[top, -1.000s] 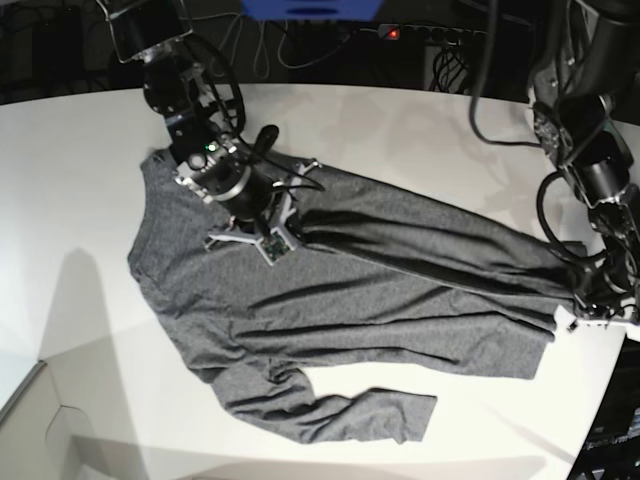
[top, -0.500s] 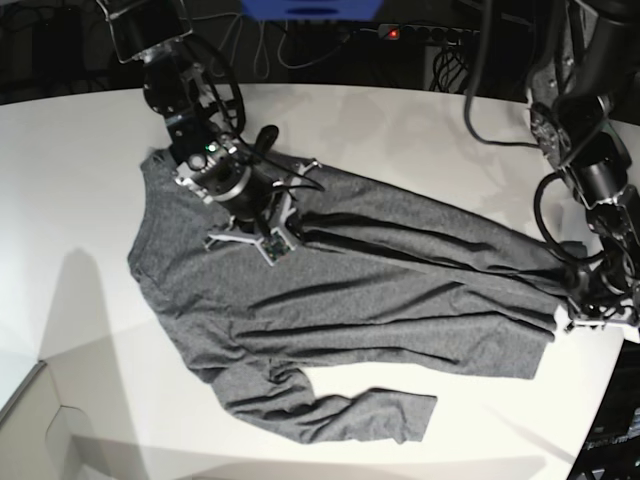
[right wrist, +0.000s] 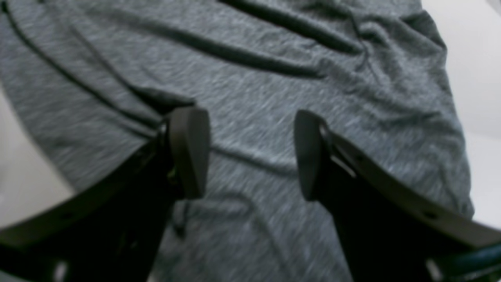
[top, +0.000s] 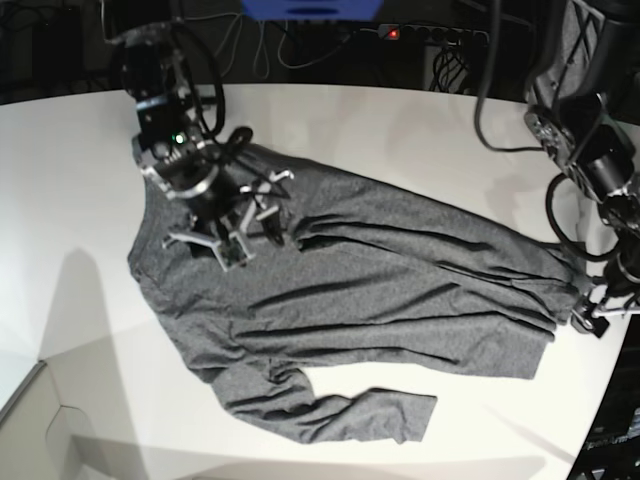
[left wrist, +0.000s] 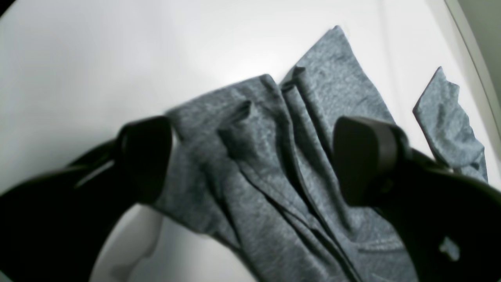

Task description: Layout the t-shirt on the table in an organized manner, then fold the t-shirt properly

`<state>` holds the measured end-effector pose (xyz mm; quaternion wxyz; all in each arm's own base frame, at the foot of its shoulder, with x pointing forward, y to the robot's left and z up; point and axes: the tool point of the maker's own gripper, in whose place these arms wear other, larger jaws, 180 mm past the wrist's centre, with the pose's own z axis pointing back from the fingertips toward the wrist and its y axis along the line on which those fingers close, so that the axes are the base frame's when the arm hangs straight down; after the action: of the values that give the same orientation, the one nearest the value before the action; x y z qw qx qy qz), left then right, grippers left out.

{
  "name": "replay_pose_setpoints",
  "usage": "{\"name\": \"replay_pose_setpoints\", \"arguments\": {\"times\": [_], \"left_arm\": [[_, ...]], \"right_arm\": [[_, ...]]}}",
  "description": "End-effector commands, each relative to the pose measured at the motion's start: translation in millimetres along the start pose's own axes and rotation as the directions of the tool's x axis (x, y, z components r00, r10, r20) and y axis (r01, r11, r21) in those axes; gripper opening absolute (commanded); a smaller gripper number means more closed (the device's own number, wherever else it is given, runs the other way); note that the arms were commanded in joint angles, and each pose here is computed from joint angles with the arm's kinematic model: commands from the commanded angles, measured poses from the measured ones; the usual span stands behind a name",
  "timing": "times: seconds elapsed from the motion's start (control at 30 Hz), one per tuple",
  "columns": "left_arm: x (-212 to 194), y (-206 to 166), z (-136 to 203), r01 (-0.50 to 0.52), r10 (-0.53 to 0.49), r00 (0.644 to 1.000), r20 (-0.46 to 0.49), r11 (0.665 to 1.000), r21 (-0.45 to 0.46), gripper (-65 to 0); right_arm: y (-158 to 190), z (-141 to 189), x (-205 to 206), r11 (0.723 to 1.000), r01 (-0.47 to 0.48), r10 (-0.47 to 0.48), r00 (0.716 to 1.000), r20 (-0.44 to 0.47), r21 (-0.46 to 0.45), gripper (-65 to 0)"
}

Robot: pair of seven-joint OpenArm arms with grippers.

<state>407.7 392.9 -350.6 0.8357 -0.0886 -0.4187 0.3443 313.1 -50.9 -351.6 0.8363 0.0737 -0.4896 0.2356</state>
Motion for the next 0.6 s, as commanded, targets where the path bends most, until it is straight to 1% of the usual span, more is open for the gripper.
{"name": "replay_pose_setpoints", "arguments": {"times": [0.0, 0.1, 0.2, 0.27, 0.3, 0.37, 0.57], "left_arm": [[13.7, 4.3, 9.2, 0.019, -0.019, 0.999, 0.038, 1.0, 0.001, -1.7], [-8.4, 18.2, 20.7, 0.064, -0.066, 0.997, 0.033, 0.997, 0.037, -1.7], [-27.1, 34.2, 33.2, 0.11, -0.112, 0.993, 0.022, 0.991, 0.076, -1.7], [-39.9, 39.2, 38.2, 0.125, -0.127, 0.992, 0.012, 0.988, 0.087, -1.7], [-45.4, 41.9, 38.6, 0.126, -0.127, 0.992, 0.004, 0.988, 0.091, -1.6], [-47.3, 44.6, 35.9, 0.119, -0.122, 0.992, 0.025, 0.988, 0.093, -1.6], [-61.5, 50.9, 19.3, 0.07, -0.074, 0.996, 0.04, 0.994, 0.088, -1.6]], "right_arm": [[-3.7, 5.4, 14.2, 1.0, 0.005, -0.004, 0.999, 0.053, -0.011, -29.8], [-4.9, 17.5, 4.9, 0.999, 0.022, -0.021, 0.999, 0.042, -0.027, -29.8], [-0.3, 23.1, -1.3, 0.999, 0.028, -0.028, 0.999, 0.03, -0.022, -29.8], [2.1, 25.4, -4.5, 0.999, 0.031, -0.031, 0.999, 0.024, -0.019, -29.8], [3.6, 26.3, -7.5, 0.999, 0.034, -0.034, 0.999, 0.017, -0.017, -29.8], [6.3, 27.3, -10.7, 0.999, 0.038, -0.038, 0.999, 0.01, -0.012, -29.8], [10.6, 30.0, -14.8, 0.999, 0.048, -0.048, 0.999, 0.002, -0.006, -29.8]]}}
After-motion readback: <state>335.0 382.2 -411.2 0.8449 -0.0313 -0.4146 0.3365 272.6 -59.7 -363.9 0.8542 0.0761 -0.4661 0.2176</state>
